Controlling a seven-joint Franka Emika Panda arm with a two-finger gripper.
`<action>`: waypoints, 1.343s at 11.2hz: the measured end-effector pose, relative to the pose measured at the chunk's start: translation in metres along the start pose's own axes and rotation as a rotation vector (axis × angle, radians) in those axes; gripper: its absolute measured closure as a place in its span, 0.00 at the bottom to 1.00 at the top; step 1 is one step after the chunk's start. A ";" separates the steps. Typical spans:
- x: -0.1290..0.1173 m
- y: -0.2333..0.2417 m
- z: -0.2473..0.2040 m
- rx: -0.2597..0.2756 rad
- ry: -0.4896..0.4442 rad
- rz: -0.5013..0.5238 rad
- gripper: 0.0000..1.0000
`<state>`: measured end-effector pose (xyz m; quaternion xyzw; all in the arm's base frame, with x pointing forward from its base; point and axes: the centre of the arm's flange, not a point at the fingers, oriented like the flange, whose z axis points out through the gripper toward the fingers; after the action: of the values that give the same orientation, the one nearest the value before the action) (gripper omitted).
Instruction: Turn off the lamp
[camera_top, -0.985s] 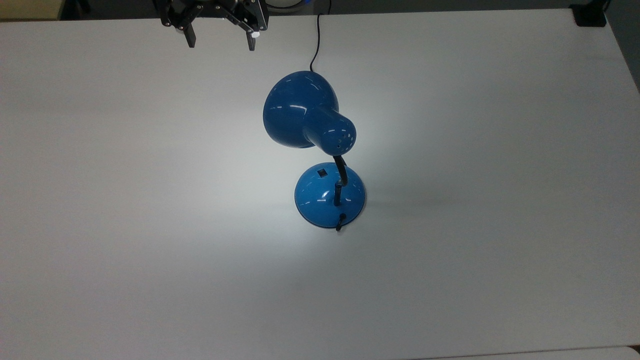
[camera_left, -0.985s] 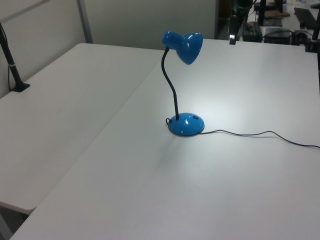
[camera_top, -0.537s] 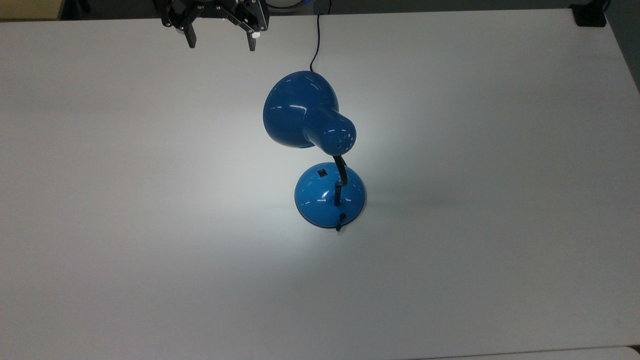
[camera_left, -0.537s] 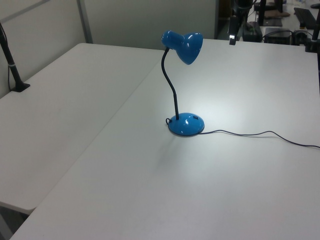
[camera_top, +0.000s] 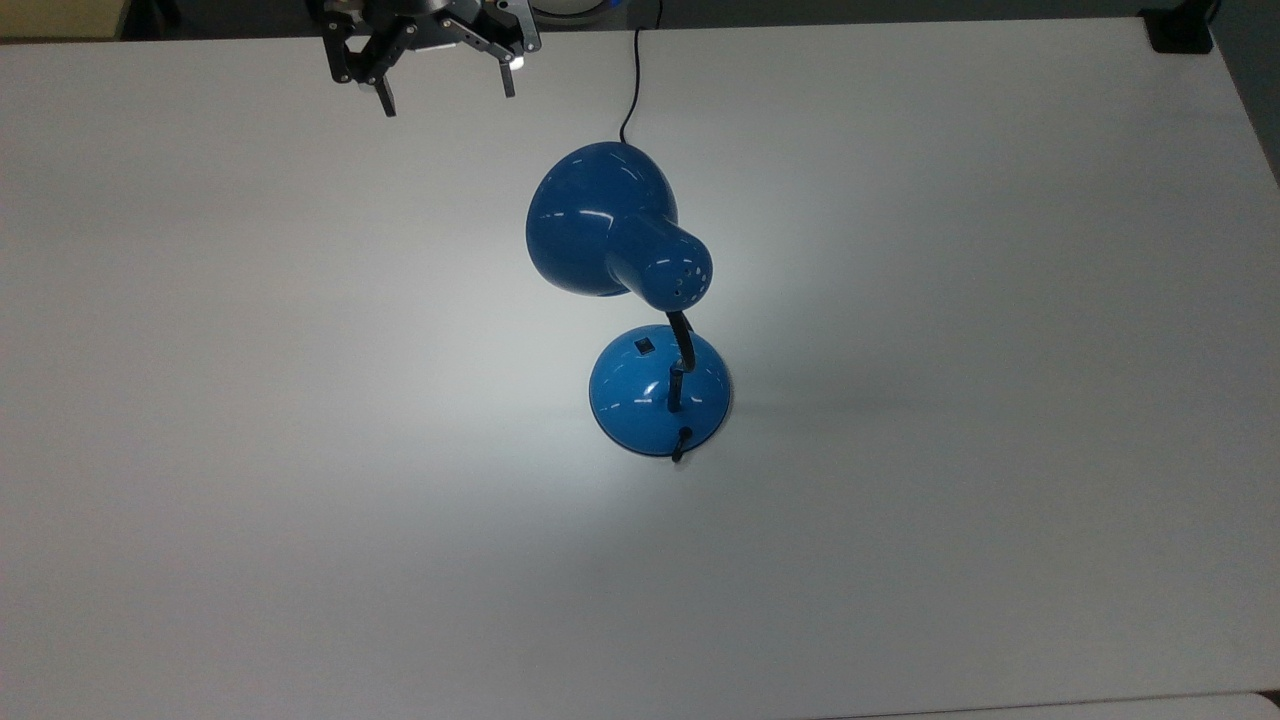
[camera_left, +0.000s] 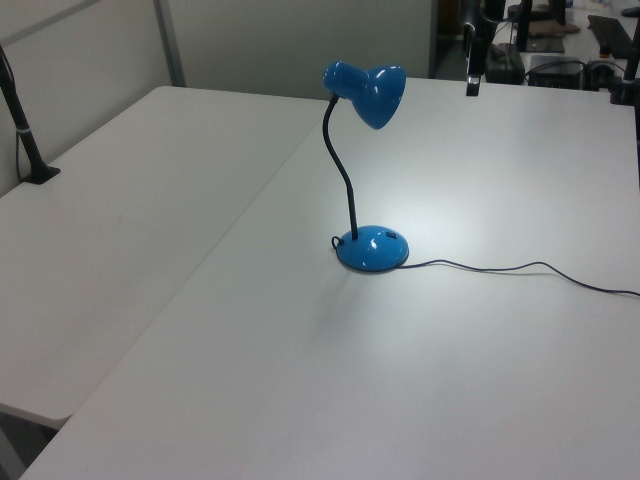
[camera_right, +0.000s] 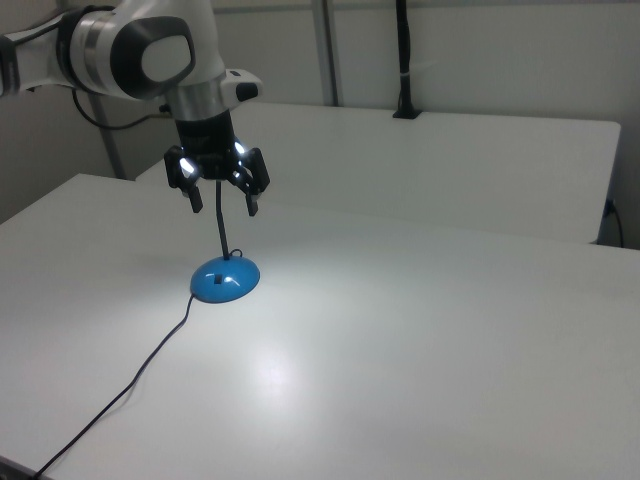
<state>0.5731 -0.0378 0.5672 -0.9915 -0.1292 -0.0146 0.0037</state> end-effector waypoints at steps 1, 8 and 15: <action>0.003 -0.005 0.008 0.001 -0.016 -0.032 0.00; 0.035 -0.048 0.105 0.009 -0.020 -0.060 0.67; 0.070 -0.106 0.188 0.024 0.136 0.108 0.99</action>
<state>0.6192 0.0851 0.3812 -0.9936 -0.0753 -0.0802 0.0252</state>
